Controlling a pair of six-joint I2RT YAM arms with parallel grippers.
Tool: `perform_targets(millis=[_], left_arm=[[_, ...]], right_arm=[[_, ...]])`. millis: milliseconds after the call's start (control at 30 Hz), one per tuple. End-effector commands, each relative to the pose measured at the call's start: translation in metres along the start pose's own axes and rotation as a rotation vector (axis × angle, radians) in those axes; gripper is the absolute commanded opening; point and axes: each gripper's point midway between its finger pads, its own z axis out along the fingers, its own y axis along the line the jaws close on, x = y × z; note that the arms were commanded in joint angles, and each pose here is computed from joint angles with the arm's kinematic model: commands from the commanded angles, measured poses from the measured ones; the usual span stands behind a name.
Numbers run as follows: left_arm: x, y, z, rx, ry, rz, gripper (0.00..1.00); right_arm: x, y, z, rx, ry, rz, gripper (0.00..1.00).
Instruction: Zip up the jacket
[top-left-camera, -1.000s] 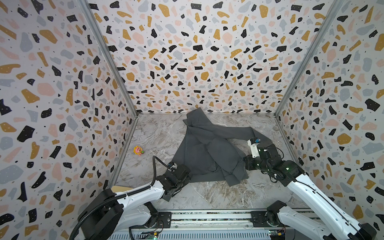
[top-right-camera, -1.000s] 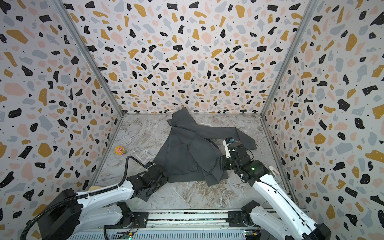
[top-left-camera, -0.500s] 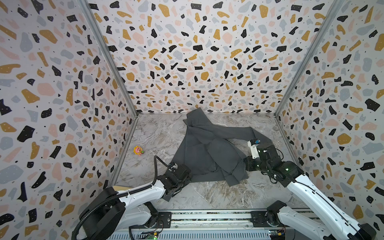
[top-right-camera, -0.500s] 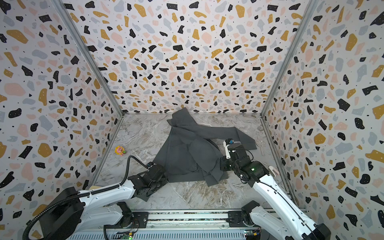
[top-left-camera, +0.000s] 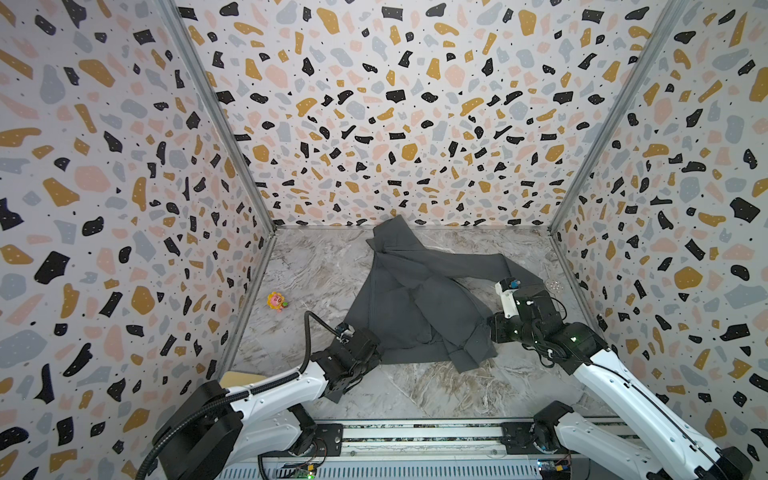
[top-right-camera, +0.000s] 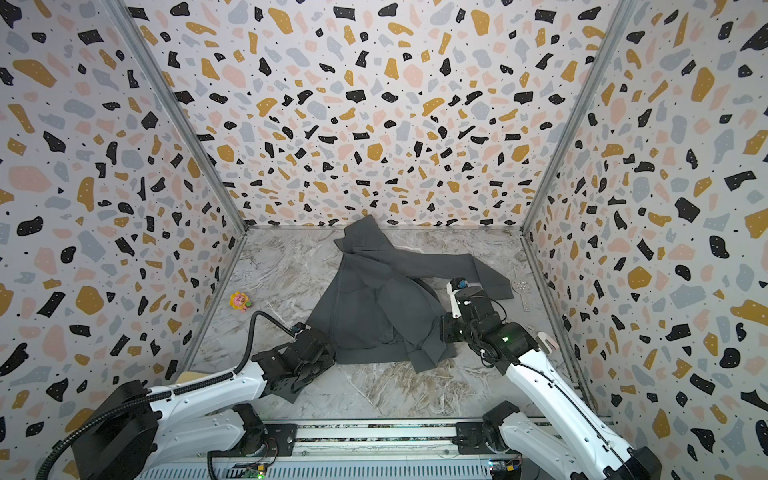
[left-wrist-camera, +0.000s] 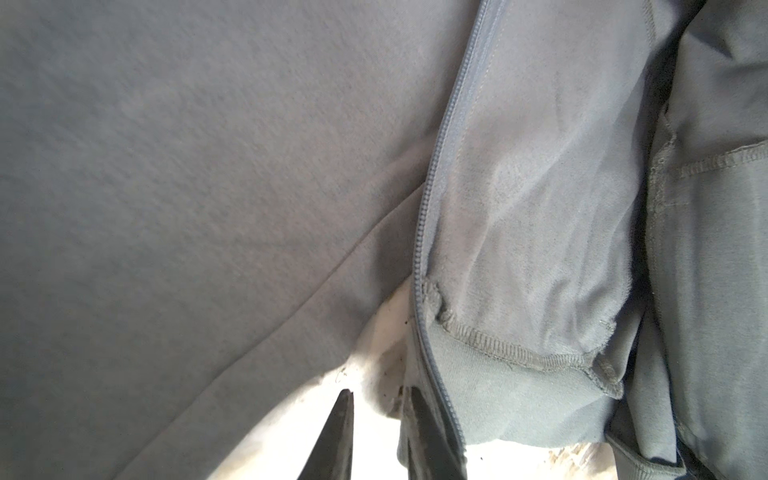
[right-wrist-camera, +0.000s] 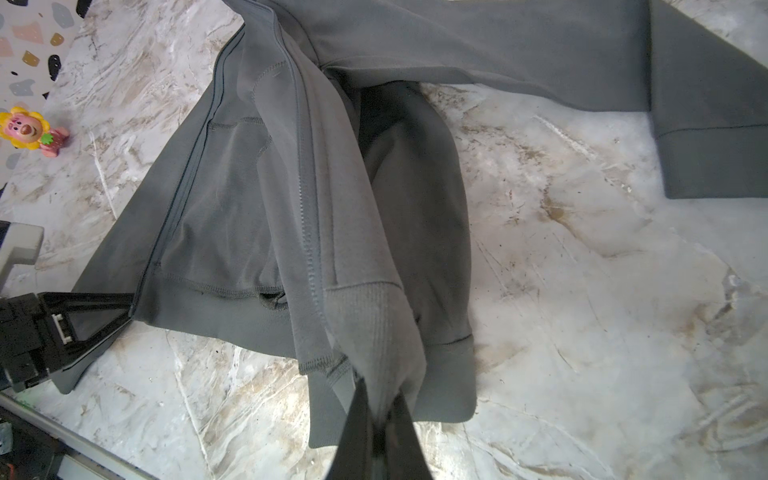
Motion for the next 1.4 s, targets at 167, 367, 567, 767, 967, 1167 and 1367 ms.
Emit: perform_targets(millis=[167,367,567,767,967,1167,1367], left_arm=[[-0.004,-0.006,-0.003,0.011,-0.013,0.002,0.24],[-0.006,-0.012,-0.004,0.022,-0.019,0.011,0.24],[-0.004,-0.020,0.001,0.015,0.004,0.062,0.24],[-0.003,-0.029,0.006,0.012,0.017,0.089,0.24],[-0.001,-0.032,0.010,0.007,0.022,0.095,0.24],[0.001,-0.038,0.014,0.005,0.030,0.109,0.24],[0.003,-0.042,0.016,0.009,0.033,0.115,0.32]], right_arm=[[0.001,-0.003,-0.003,0.011,-0.006,-0.003,0.00],[0.001,-0.003,-0.002,0.011,-0.004,-0.004,0.00],[0.003,-0.004,-0.001,0.012,-0.002,-0.003,0.00],[0.004,-0.005,-0.001,0.016,-0.004,-0.002,0.00],[0.005,-0.008,-0.001,0.032,-0.002,-0.014,0.00],[0.006,-0.009,0.001,0.038,0.002,-0.019,0.00],[0.007,-0.010,0.001,0.041,0.006,-0.022,0.00]])
